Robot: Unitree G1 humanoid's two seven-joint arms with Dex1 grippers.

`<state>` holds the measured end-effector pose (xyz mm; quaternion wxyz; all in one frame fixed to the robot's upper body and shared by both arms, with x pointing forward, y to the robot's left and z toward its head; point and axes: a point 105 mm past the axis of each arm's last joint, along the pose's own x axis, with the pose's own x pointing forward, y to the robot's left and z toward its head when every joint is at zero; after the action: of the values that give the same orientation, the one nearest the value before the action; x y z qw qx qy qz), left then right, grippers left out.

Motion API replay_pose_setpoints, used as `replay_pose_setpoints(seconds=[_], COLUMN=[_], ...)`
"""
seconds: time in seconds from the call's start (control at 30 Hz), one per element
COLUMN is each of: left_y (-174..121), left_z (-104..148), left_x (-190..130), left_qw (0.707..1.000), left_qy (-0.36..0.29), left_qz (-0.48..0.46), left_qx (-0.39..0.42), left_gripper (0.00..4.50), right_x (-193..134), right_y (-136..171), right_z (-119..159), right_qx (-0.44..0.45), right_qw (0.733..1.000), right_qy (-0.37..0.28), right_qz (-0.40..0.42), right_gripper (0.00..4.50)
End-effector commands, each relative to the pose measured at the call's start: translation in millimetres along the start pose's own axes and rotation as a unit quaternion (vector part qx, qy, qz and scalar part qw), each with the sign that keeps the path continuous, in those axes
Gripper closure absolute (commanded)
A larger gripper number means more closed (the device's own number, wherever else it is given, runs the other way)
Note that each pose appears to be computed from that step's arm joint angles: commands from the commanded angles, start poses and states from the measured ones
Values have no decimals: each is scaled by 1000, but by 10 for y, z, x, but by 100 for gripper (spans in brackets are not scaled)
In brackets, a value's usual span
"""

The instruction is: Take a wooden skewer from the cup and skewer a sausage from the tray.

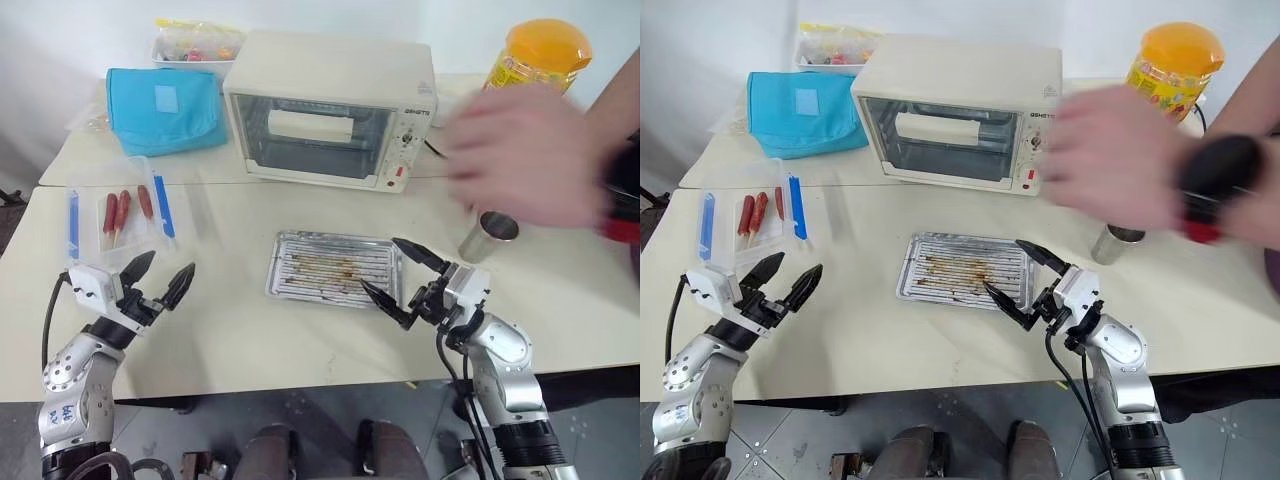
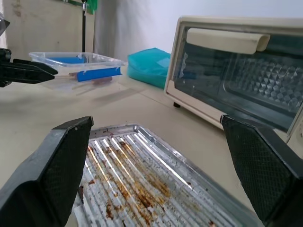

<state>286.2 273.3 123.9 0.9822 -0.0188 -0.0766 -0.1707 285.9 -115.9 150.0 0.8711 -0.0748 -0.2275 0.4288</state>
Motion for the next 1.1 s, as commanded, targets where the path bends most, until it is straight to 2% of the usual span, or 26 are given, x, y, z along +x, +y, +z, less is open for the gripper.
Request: replay_pose_setpoints(seconds=[0.03,0.2,0.6,1.1], left_y=[-1,-65,-74,-183], left_z=[106,-49,35,10], left_x=[-93,-249,-330,-420], left_qw=[1000,1000,999,1000], left_qy=[-19,5,-3,5], left_qz=[9,10,31,22], left_qx=[19,2,9,-12], left_gripper=[7,7,7,7], right_x=[27,61,83,47], right_y=[-5,16,108,217], right_z=[142,185,173,137], right_qx=[-18,-18,-27,-32], right_qw=[1000,999,996,989], right_qy=[-20,-23,-6,23], right_qz=[9,27,86,145], right_gripper=[0,0,0,0])
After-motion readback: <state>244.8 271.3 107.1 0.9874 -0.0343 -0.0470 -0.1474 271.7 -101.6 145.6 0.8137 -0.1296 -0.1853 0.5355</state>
